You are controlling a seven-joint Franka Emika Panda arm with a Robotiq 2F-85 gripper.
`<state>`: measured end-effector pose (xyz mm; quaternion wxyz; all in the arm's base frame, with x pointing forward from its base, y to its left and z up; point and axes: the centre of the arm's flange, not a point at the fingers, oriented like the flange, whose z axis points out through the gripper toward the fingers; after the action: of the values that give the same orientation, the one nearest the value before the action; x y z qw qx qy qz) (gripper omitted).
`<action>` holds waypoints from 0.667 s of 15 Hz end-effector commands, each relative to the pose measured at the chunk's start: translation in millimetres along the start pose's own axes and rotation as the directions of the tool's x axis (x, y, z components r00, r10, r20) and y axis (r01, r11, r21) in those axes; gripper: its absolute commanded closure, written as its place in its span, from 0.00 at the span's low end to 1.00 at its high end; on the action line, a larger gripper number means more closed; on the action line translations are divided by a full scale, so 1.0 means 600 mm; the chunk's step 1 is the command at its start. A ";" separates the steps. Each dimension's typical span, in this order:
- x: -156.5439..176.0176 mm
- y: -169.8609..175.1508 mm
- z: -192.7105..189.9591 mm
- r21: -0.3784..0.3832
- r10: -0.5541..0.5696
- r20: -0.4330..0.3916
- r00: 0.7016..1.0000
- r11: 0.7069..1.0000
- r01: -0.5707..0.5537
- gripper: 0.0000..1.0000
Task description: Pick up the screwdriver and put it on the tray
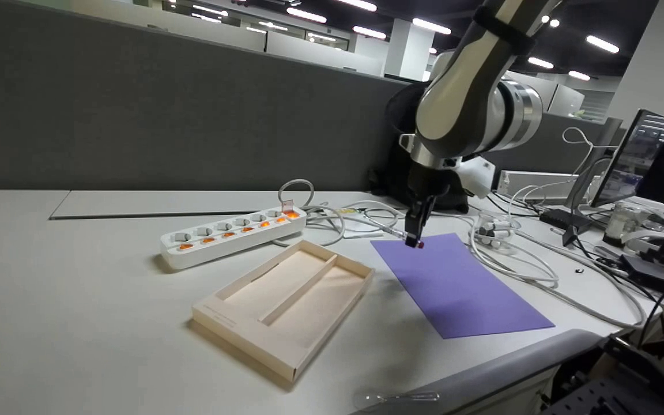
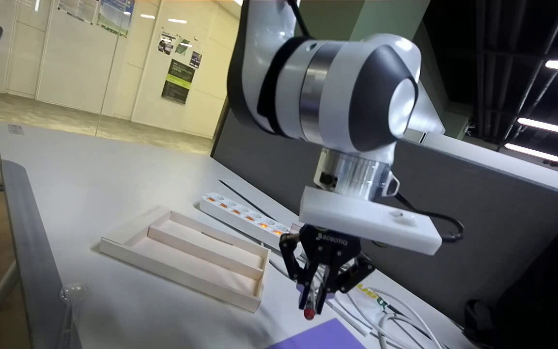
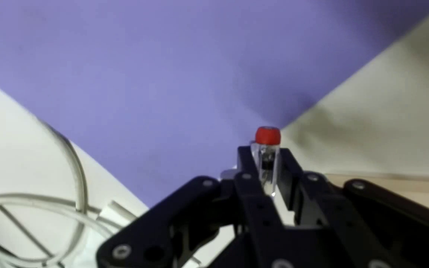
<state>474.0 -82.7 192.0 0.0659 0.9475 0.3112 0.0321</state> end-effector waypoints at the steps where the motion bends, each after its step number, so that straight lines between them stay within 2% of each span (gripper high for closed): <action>1: 0.060 -0.045 -0.043 -0.039 -0.121 -0.026 0.992 0.992 0.120 0.95; 6: 0.126 -0.107 -0.043 -0.055 -0.247 -0.043 0.968 0.968 0.245 0.95; 10: 0.158 -0.132 -0.020 -0.050 -0.298 -0.035 0.954 0.954 0.296 0.95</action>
<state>489.9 27.0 205.4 0.0755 0.8921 0.4424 0.0532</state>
